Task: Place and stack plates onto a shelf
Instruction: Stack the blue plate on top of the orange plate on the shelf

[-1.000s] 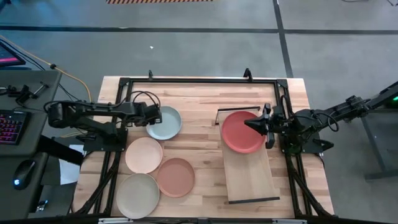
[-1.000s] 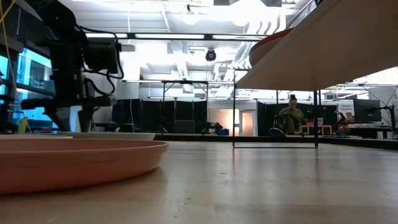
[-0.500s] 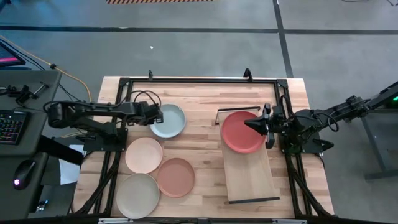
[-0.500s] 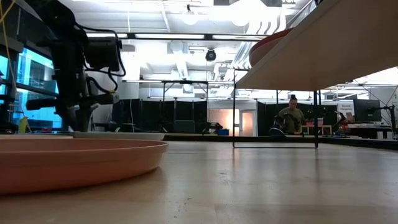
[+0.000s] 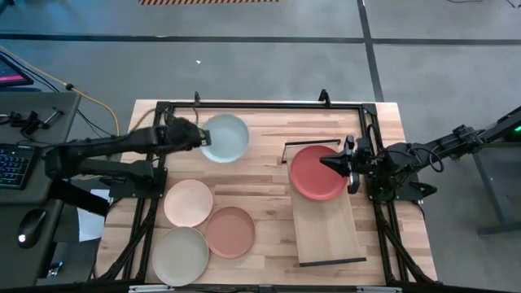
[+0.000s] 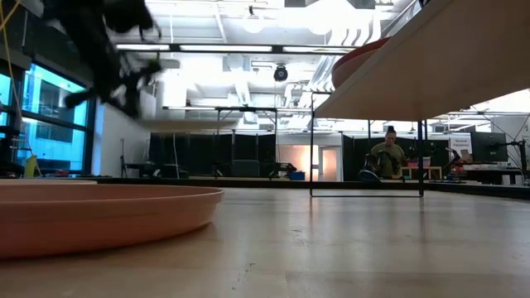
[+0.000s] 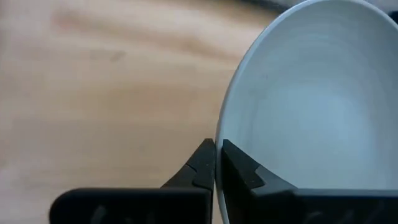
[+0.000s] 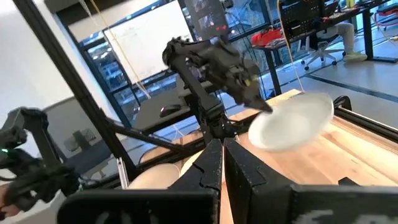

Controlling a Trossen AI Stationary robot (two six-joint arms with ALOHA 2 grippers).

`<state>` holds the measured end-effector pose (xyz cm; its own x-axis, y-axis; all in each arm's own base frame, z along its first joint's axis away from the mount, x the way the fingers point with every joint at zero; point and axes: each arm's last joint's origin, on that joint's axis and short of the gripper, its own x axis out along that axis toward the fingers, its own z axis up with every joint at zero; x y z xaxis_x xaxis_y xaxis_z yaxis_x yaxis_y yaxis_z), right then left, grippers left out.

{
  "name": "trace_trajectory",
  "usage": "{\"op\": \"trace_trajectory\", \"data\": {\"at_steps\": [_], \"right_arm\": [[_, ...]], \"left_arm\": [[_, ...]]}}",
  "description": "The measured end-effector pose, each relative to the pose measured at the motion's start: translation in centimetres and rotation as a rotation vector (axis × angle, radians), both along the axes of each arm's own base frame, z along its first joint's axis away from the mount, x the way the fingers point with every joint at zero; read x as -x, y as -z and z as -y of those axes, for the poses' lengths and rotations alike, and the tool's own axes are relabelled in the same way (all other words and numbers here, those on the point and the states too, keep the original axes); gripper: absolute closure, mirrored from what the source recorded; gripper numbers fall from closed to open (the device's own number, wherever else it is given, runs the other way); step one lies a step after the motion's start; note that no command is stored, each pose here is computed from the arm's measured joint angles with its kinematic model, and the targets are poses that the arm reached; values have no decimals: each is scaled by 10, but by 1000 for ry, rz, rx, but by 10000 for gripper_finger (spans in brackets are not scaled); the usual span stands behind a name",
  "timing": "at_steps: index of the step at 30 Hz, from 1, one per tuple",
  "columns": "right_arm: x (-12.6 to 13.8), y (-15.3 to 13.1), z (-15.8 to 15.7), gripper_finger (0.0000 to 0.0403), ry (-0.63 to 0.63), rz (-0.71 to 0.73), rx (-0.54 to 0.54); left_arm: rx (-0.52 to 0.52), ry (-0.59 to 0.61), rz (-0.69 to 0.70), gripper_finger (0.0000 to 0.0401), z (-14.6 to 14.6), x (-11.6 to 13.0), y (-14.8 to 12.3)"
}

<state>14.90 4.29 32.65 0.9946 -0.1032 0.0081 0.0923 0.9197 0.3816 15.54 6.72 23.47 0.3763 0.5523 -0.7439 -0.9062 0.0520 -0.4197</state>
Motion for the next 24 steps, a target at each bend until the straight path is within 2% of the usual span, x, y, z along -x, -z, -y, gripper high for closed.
{"op": "trace_trajectory", "data": {"at_steps": [5, 9, 14, 16, 20, 24], "right_arm": [[-1, -4, 1, 403, 31, 37, 13], [-3, -3, 0, 403, 35, 30, 58], [-4, -4, -1, 403, 36, 37, 56], [-3, -10, 0, 403, 42, 98, 57], [2, -31, 2, 403, 80, 288, 137], [9, -42, 4, 403, 122, 383, 217]], "left_arm": [[-154, 138, 102, 400, 2, -5, -62], [-225, 198, 125, 400, 7, -12, -89], [-238, 211, 106, 400, 8, -22, -94], [-232, 226, 110, 400, 10, -30, -93], [-277, 316, 213, 400, 21, -62, -93], [-298, 385, 329, 400, 36, -98, -90]]}}
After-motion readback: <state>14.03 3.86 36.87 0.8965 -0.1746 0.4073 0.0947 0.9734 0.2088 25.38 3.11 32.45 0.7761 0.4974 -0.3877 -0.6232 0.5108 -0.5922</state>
